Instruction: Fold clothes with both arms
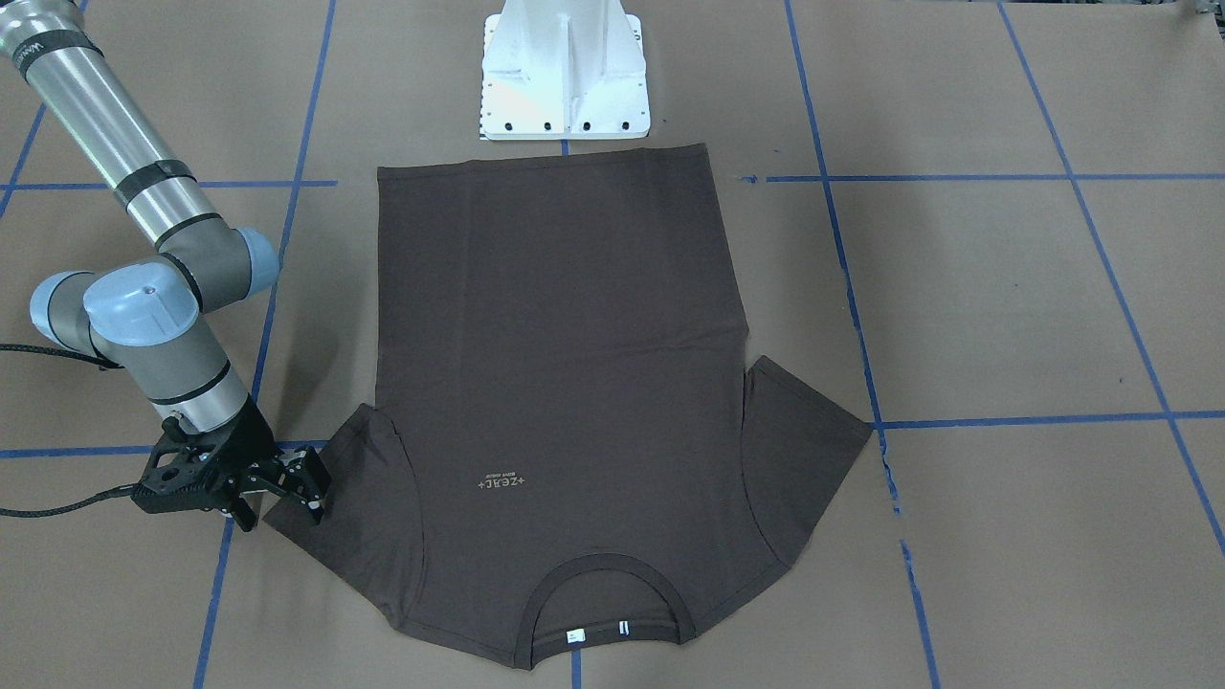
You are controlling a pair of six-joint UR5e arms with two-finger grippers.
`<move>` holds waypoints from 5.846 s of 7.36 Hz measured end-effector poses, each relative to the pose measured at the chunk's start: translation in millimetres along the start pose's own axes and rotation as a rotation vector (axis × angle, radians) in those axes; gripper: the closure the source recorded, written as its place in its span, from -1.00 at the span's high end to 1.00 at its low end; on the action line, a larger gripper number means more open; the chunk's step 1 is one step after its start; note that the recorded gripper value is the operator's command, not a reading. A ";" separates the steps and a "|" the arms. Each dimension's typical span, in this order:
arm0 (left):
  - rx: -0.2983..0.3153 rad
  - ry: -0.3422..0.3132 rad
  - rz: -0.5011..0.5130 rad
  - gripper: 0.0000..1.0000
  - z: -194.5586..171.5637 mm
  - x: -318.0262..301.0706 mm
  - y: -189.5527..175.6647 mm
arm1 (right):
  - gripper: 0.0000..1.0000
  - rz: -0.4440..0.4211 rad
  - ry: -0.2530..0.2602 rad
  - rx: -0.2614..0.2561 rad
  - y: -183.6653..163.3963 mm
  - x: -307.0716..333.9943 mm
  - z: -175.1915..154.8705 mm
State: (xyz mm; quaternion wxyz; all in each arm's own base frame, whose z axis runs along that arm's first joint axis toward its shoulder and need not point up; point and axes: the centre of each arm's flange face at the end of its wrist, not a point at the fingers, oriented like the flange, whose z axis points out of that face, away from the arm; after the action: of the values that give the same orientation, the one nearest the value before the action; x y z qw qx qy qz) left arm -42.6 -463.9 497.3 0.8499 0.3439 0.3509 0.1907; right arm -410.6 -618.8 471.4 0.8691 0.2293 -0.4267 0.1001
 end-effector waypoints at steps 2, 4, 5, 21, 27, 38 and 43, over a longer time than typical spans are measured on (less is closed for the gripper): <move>0.000 0.000 0.000 1.00 0.2 -0.3 -0.2 | -1.00 0.013 0.001 0.000 -0.3 0.3 0.1; -0.001 0.000 -0.001 1.00 0.5 -0.4 -0.1 | -1.00 0.029 -0.007 0.002 -1.5 -5.3 -1.5; -0.001 0.001 -0.001 1.00 0.7 -0.6 0.1 | -1.00 0.030 -0.010 0.003 -2.5 -9.2 -2.6; 0.047 0.073 -0.027 1.00 26.7 41.3 -61.9 | 1.00 0.049 0.102 -0.084 -55.1 -194.5 -71.5; -0.006 0.102 -0.412 -0.10 223.8 220.7 -155.1 | 1.00 -0.063 0.021 -0.227 -114.6 -53.7 -155.9; 0.015 0.074 -0.565 -0.22 340.1 241.8 -116.9 | 1.00 -0.064 0.030 -0.225 -109.8 -37.8 -154.7; 0.002 0.070 -0.561 -0.22 345.6 242.7 -110.7 | 1.00 -0.062 0.033 -0.227 -108.8 -35.7 -153.7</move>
State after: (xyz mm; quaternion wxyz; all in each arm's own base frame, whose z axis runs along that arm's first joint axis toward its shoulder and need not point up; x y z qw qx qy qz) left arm 383.3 -558.9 483.7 0.8565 0.2271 0.4616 -0.0406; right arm -285.4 -638.8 327.6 0.8990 0.1409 -0.4137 0.0278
